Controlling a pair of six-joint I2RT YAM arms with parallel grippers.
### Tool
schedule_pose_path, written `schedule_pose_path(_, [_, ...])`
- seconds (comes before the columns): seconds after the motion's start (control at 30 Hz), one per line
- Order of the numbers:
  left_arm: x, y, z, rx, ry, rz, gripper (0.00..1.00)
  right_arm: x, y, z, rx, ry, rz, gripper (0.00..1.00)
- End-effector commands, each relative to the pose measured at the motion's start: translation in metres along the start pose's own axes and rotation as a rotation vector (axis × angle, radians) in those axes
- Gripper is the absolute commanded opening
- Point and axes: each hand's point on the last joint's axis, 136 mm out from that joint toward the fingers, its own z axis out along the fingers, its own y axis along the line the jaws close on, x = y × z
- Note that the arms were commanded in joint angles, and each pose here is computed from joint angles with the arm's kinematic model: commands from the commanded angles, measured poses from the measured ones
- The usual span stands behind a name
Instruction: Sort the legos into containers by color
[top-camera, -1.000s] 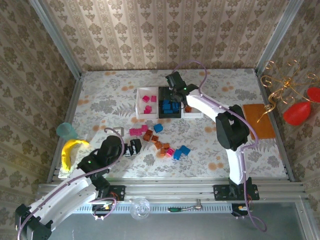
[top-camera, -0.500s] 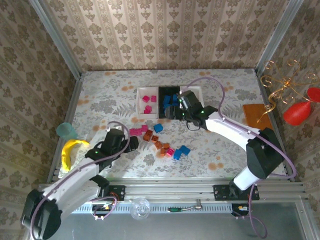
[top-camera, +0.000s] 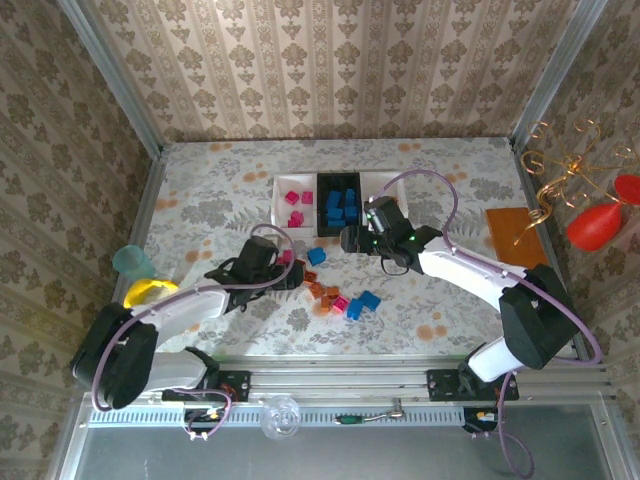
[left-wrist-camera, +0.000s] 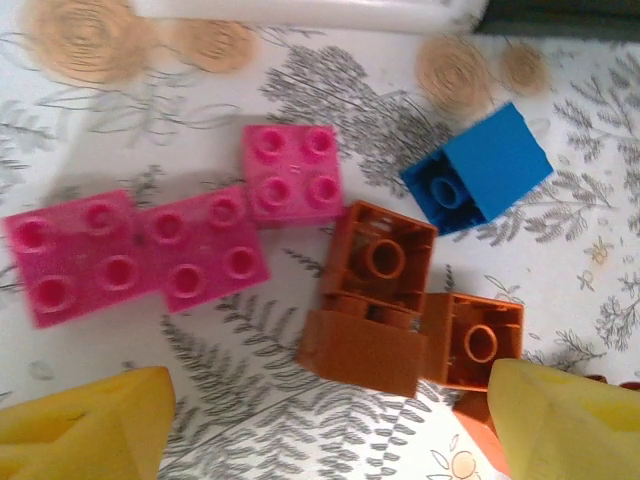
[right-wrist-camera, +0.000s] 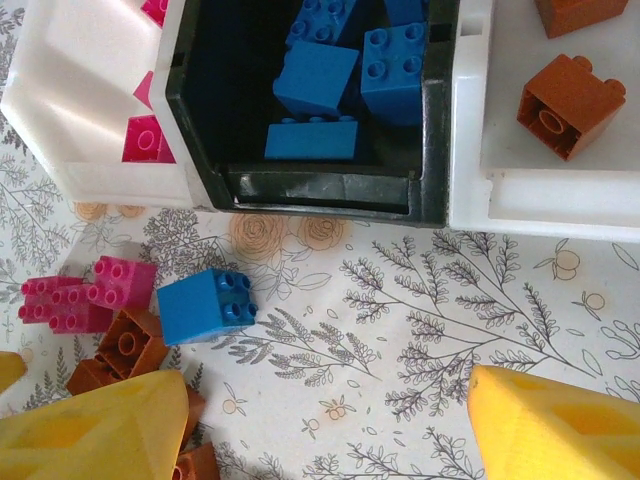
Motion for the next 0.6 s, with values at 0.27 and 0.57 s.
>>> schedule_pose_path(0.27, [-0.01, -0.003, 0.017, -0.087, -0.003, 0.148, 0.7, 0.001, -0.005, -0.008, 0.008, -0.029, 0.008, 0.76])
schedule_pose_path(0.57, [0.003, -0.003, 0.033, -0.12, 0.045, 0.183, 0.57, 0.0, -0.01, -0.012, 0.019, -0.043, 0.009, 0.76])
